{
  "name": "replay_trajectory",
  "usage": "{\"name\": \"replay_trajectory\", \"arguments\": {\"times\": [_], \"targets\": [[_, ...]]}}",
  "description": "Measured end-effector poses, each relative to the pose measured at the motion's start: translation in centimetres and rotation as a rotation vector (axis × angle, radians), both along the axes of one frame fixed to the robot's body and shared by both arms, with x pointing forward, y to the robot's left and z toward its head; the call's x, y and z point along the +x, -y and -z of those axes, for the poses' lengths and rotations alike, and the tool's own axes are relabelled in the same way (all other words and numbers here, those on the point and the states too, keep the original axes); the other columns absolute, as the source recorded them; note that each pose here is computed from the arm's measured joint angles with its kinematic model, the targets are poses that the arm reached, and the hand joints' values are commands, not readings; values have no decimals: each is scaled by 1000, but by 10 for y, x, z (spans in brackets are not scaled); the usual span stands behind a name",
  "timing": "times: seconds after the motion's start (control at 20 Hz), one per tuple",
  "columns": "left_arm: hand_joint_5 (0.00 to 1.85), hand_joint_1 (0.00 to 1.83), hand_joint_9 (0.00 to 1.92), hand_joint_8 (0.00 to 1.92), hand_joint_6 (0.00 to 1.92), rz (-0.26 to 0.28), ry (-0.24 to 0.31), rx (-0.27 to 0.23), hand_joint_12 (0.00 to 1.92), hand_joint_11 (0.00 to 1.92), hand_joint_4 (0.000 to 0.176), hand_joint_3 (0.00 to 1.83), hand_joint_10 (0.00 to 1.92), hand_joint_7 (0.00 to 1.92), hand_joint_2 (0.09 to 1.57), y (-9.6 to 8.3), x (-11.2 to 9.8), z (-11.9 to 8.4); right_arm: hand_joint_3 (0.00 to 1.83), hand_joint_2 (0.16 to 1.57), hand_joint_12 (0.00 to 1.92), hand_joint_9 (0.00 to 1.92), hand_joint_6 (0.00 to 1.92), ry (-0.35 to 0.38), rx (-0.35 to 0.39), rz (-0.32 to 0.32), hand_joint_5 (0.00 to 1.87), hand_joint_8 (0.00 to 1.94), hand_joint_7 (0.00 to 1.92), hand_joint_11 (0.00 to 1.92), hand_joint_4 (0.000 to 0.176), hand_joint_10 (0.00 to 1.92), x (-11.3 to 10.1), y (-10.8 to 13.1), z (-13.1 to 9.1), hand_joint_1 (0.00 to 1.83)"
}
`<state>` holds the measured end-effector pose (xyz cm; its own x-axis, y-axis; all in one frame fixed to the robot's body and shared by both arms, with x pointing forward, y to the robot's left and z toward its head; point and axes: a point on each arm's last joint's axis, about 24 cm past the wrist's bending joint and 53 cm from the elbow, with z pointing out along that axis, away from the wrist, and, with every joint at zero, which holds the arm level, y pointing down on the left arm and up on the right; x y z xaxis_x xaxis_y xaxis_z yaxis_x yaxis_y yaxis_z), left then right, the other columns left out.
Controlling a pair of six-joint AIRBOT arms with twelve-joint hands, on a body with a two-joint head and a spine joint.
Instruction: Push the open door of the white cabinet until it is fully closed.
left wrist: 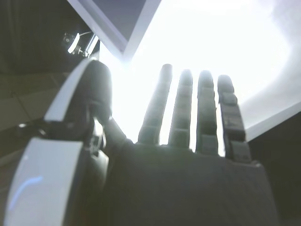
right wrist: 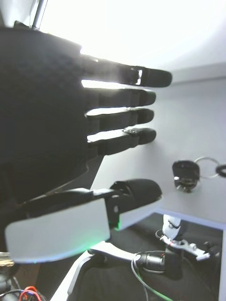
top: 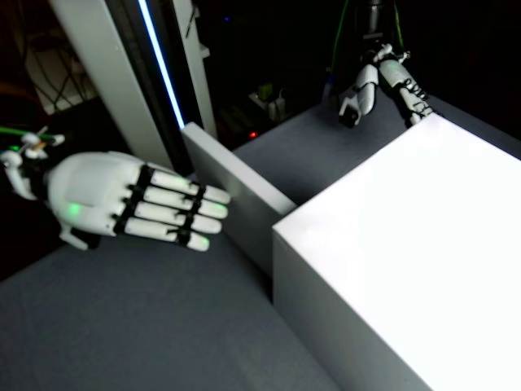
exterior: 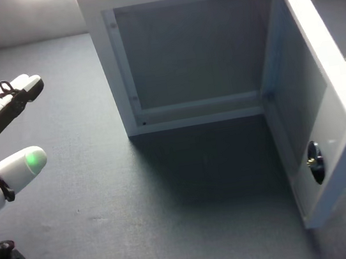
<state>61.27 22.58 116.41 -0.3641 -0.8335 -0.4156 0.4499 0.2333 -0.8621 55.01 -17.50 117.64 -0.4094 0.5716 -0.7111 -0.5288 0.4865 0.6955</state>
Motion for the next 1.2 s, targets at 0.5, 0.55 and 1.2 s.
{"name": "replay_trajectory", "arguments": {"times": [0.5, 0.55, 1.2], "targets": [[37, 33, 0, 0, 0, -13, 7, -11, 0, 0, 0, 1, 0, 0, 1477, -4, -1, -2, 4, 1371, 700, 54, 0, -8, 29, -79, 154, 1, 65, 0, 0, 10, 2, -27, 5, 414], [43, 50, 0, 0, 2, -16, 6, -13, 0, 0, 0, 1, 0, 0, 1480, -5, -2, -1, 6, 1396, 644, 23, 0, -11, 31, -84, 105, 0, 29, 0, 0, 2, 2, -29, 5, 343], [54, 185, 0, 0, 1, -37, 6, -20, 0, 0, 0, 0, 0, 0, 1495, -13, -4, 0, 0, 1374, 398, 0, 8, 14, 78, -212, 65, 0, 0, 0, 0, 0, 10, -81, 0, 282]]}}
